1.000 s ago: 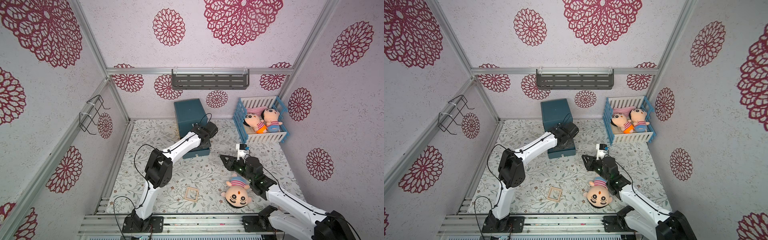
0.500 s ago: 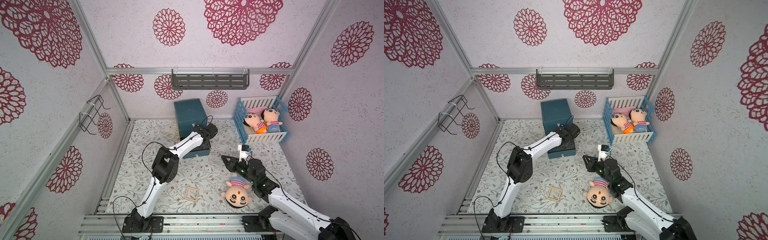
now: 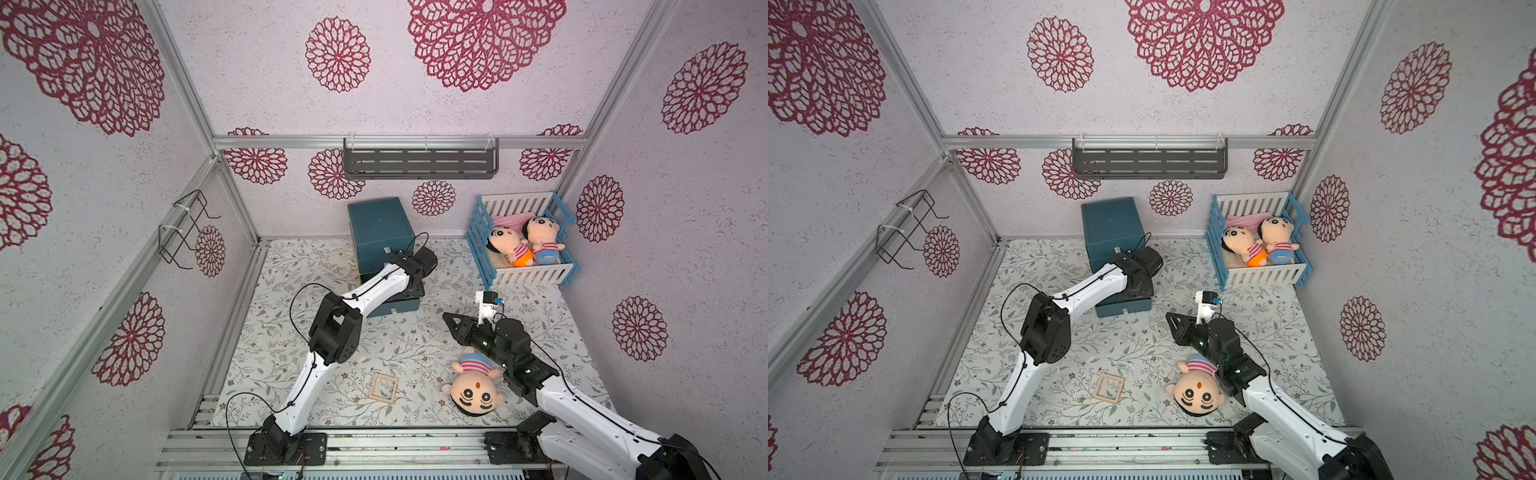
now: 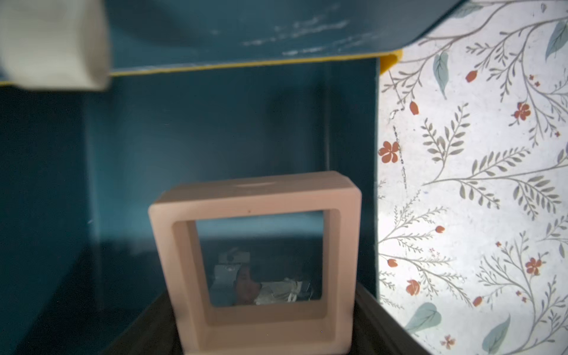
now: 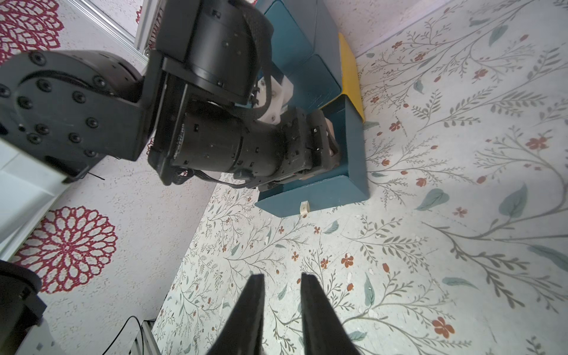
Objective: Place the brooch boxes into the drawer by color
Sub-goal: Place the brooch box in the drawer.
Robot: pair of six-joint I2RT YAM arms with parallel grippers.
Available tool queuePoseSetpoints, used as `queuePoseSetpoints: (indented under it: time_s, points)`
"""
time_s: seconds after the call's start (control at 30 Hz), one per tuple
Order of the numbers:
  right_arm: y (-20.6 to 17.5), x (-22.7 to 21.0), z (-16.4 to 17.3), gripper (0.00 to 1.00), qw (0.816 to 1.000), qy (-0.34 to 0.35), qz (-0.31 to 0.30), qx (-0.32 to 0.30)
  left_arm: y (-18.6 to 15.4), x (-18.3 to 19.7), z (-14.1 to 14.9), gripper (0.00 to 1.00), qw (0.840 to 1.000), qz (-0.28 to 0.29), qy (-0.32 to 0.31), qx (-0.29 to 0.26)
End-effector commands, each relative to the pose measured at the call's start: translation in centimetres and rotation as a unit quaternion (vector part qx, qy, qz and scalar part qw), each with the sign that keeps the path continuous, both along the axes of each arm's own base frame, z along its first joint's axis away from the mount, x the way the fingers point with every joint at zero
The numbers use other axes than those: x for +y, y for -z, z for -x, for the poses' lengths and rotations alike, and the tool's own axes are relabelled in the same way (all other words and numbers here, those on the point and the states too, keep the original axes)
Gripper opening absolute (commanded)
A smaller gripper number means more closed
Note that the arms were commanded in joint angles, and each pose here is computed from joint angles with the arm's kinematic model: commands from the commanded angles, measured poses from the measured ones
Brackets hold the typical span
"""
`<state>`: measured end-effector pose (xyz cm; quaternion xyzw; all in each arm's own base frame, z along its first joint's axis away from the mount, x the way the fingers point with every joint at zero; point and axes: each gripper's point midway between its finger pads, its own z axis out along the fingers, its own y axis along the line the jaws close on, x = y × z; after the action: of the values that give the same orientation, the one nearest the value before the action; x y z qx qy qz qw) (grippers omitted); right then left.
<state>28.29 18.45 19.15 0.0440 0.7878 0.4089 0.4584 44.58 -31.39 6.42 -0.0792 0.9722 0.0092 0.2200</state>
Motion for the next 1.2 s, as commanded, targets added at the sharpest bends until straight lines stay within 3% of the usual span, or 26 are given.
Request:
queuePoseSetpoints:
  time_s: [0.0, 0.23, 0.5, 0.77, 1.0, 1.17]
  points:
    - [-1.3, -0.1, 0.0, 0.27, 1.000, 0.002, -0.014, -0.014, 1.4, -0.1, 0.4, 0.53, 1.000, -0.005, 0.013, 0.023]
    - [-1.2, 0.0, -0.1, 0.27, 1.000, 0.000, -0.015, -0.012, 2.5, 0.3, 0.9, 0.61, 0.999, -0.011, 0.013, 0.044]
    - [-1.2, 0.2, -0.1, 0.28, 1.000, -0.003, -0.017, -0.011, 1.7, 0.7, 0.6, 0.96, 0.999, -0.017, 0.012, 0.038]
    - [-1.3, 0.2, 0.0, 0.28, 1.000, -0.005, -0.018, -0.011, -0.7, 0.9, -0.1, 0.98, 1.000, -0.013, 0.004, 0.010]
    - [-1.1, 0.2, 0.0, 0.27, 1.000, -0.008, -0.010, -0.013, -6.8, 1.5, 0.0, 0.97, 0.998, -0.007, -0.017, -0.059]
    - [-0.9, 0.3, 0.4, 0.27, 0.999, -0.022, 0.017, -0.025, -10.4, 2.4, 2.3, 0.97, 0.996, 0.012, -0.017, -0.084]
